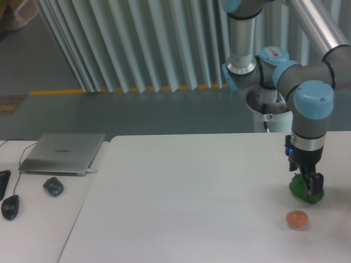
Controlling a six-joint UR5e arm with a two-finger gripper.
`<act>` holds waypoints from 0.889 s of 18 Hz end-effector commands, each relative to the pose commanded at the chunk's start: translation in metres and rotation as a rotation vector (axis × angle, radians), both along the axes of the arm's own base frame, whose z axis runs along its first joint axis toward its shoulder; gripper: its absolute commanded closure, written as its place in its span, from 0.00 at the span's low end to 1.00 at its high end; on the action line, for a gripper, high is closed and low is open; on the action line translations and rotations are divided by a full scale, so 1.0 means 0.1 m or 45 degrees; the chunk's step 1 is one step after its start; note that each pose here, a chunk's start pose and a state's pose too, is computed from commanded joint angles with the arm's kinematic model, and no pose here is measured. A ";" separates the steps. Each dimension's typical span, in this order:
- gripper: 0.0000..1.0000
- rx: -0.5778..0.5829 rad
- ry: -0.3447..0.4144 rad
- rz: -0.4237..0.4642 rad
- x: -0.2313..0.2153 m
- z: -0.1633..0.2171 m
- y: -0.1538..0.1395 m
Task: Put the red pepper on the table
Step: 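Lower the held green pepper onto the table and open the gripper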
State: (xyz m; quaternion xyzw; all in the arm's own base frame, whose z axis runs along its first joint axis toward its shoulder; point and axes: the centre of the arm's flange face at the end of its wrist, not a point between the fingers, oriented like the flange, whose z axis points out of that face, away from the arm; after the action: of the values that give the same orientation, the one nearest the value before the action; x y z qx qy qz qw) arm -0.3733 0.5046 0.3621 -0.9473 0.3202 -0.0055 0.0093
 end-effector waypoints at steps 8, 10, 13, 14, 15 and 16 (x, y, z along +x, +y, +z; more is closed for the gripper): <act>0.00 0.070 0.045 0.077 0.01 -0.04 0.00; 0.00 0.076 0.073 0.093 0.02 -0.10 -0.01; 0.00 0.068 0.089 0.096 0.02 -0.08 -0.03; 0.00 0.065 0.095 0.091 0.01 -0.07 -0.03; 0.00 0.060 0.102 0.085 0.00 -0.06 -0.04; 0.00 0.045 0.127 0.081 -0.04 -0.03 -0.07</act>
State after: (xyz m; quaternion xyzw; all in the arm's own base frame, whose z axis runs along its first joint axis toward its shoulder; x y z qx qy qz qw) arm -0.3774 0.4978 0.3589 -0.9557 0.2902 0.0474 0.0101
